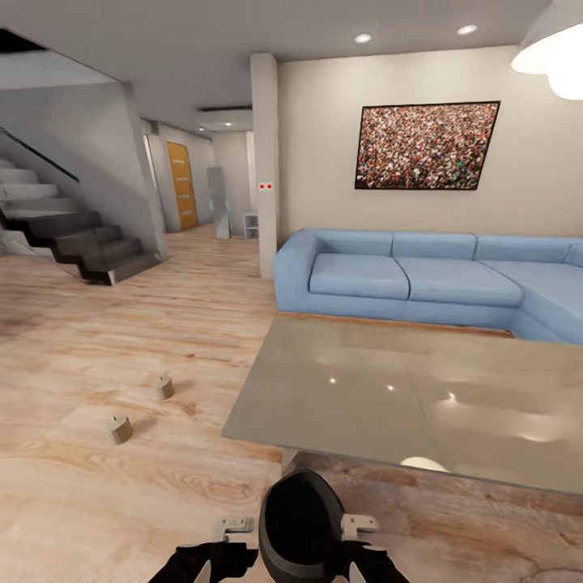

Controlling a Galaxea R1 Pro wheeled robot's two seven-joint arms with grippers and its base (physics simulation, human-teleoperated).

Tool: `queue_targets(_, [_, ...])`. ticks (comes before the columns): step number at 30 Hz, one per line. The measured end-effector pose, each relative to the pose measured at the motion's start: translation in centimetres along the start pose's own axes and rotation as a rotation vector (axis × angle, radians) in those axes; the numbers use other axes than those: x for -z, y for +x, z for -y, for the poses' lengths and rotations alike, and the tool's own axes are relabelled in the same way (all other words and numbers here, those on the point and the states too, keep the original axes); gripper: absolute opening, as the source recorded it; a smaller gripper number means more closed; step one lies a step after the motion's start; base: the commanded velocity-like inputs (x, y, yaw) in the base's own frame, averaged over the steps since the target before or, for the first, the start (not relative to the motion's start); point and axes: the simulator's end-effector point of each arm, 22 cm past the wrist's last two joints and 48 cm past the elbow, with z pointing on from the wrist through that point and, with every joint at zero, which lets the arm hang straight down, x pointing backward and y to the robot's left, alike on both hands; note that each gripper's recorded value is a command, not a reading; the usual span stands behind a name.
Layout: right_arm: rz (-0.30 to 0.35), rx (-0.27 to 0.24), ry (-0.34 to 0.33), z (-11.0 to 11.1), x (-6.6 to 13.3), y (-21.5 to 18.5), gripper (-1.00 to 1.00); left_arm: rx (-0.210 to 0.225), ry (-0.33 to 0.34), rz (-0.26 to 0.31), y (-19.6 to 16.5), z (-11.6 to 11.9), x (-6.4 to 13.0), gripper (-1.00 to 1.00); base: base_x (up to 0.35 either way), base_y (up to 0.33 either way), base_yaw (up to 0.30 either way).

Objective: Place each of the two pumpkins and all three candles from the living room inside a cabinet in the living room (use any cabinet), then make sure every cabinet is closed, and position the cauldron so it is next to a table in the living room.

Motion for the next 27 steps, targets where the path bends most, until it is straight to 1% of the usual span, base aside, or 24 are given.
queue_targets(13, [0.001,0.0,-0.002,-0.5,2.1,-1.8,1.0,0.001,0.0,-0.001,-1.7,0.6,2.1,1.0,-0.002,0.0,0.034])
queue_targets(18, [0.001,0.0,-0.002,-0.7,2.9,-2.5,1.0,0.0,0.0,-0.002,-2.3,0.7,2.9,1.0,-0.142,0.055,0.212])
queue_targets(27, [0.001,0.0,-0.001,-1.0,4.3,-3.7,1.0,0.0,0.0,-0.002,-3.4,1.1,4.4,1.0,-0.279,0.126,0.277])
